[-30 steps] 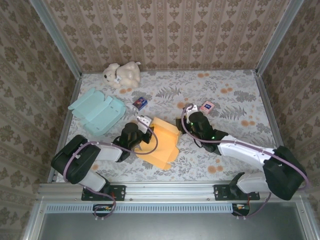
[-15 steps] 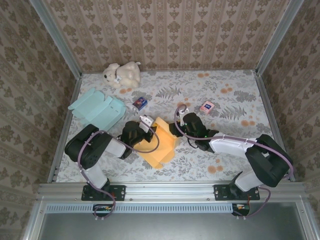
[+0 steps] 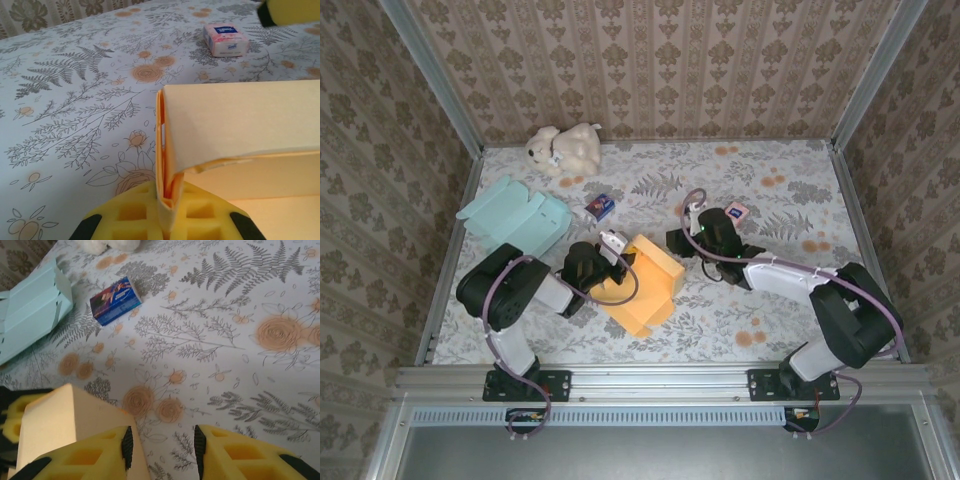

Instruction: Fold the paper box

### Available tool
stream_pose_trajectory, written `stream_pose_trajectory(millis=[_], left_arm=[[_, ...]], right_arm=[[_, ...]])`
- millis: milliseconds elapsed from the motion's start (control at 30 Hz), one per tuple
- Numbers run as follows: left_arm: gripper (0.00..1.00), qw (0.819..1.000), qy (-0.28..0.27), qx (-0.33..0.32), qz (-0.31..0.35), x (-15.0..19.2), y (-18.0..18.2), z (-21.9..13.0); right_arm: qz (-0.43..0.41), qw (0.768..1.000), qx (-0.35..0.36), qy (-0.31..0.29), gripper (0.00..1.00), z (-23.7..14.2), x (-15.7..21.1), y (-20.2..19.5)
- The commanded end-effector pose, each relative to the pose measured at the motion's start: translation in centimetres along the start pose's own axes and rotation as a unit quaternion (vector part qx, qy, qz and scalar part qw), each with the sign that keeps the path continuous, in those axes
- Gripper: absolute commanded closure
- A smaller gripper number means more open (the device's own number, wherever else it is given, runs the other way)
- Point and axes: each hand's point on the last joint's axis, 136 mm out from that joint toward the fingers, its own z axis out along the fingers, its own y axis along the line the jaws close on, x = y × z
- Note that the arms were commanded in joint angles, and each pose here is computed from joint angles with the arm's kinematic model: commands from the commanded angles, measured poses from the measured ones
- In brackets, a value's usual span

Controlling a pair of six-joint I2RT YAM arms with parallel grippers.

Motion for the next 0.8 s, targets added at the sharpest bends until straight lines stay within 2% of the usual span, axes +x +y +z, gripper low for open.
stream_pose_trajectory(millis=[0, 133, 367, 533, 767], left_arm=[[1.00, 1.000, 0.011, 0.025, 0.000, 1.3, -0.7, -0.2], [1.00, 0.999, 0.010, 0.030, -0.003, 1.4, -0.8, -0.1], [1.00, 0.999, 0.008, 0.037, -0.011, 1.3, -1.0, 0.2], [1.00, 0.999, 0.008, 0.025, -0.020, 1.3, -0.5, 0.3], [1.00, 0.998, 0.020, -0.025, -0.055, 1.2, 1.3, 0.7]], right_arm=[[0.003, 0.999, -0.027, 0.033, 0.61, 1.1, -0.1, -0.5], [-0.003, 0.997, -0.049, 0.067, 0.62, 2.5, 1.2, -0.4], [-0.010, 0.981, -0.145, 0.132, 0.65, 5.3, 4.5, 1.9], [-0.017, 0.964, -0.215, 0.153, 0.67, 5.9, 5.9, 3.6], [-0.027, 0.935, -0.314, 0.160, 0.70, 5.0, 7.5, 6.5]])
